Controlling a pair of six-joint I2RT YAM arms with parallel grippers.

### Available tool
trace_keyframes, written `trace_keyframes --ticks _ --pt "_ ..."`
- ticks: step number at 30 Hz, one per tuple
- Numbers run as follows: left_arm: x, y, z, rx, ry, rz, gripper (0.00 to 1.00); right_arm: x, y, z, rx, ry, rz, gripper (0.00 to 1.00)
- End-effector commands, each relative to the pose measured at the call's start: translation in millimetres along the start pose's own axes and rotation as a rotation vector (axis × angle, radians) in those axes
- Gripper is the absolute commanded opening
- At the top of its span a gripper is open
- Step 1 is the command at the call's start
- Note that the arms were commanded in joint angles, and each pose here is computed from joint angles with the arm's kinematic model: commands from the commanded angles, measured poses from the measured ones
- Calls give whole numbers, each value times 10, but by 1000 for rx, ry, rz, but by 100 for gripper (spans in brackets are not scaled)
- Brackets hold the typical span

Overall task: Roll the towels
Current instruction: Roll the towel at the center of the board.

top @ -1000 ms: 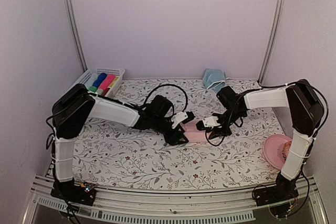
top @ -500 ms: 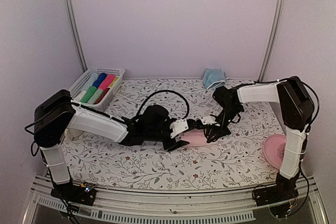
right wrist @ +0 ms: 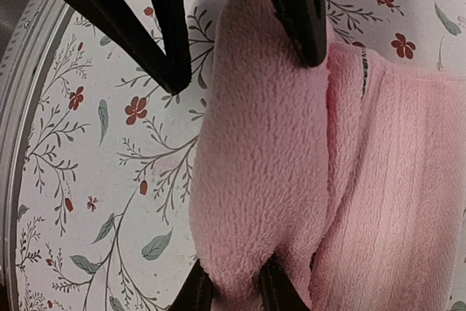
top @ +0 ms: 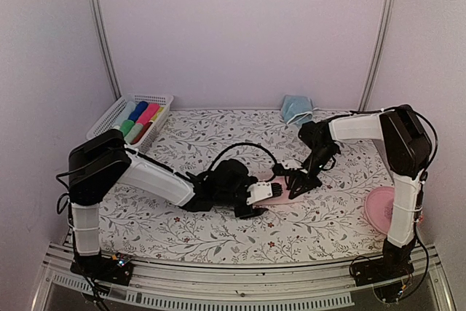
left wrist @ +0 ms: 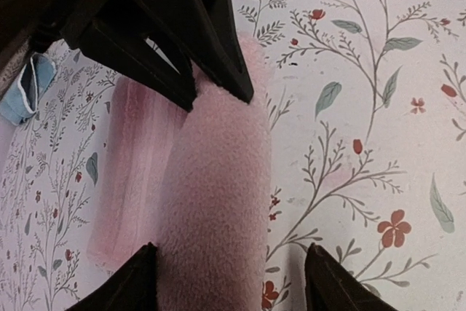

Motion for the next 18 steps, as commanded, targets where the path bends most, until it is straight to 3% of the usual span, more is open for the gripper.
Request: trace_keyframes --ticks 1,5,18 --pt "-15 98 -81 -15 33 -13 67 138 120 204 59 101 -93 17" --pt "-23 118 -47 -5 41 -20 67 124 141 235 71 110 -91 17" --pt "-108 -142 -176 -140 94 -24 66 89 202 339 109 157 -94 18"
Point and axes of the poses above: each gripper's point midway between its finger pads, its own y axis out along the fingers, its own x axis along the line the jaws close on, z = x × y, the point moved 4 cm from there along -y, back along the fingers, and after that the axes turned 10 degrees about -y, right-handed, at the moved point
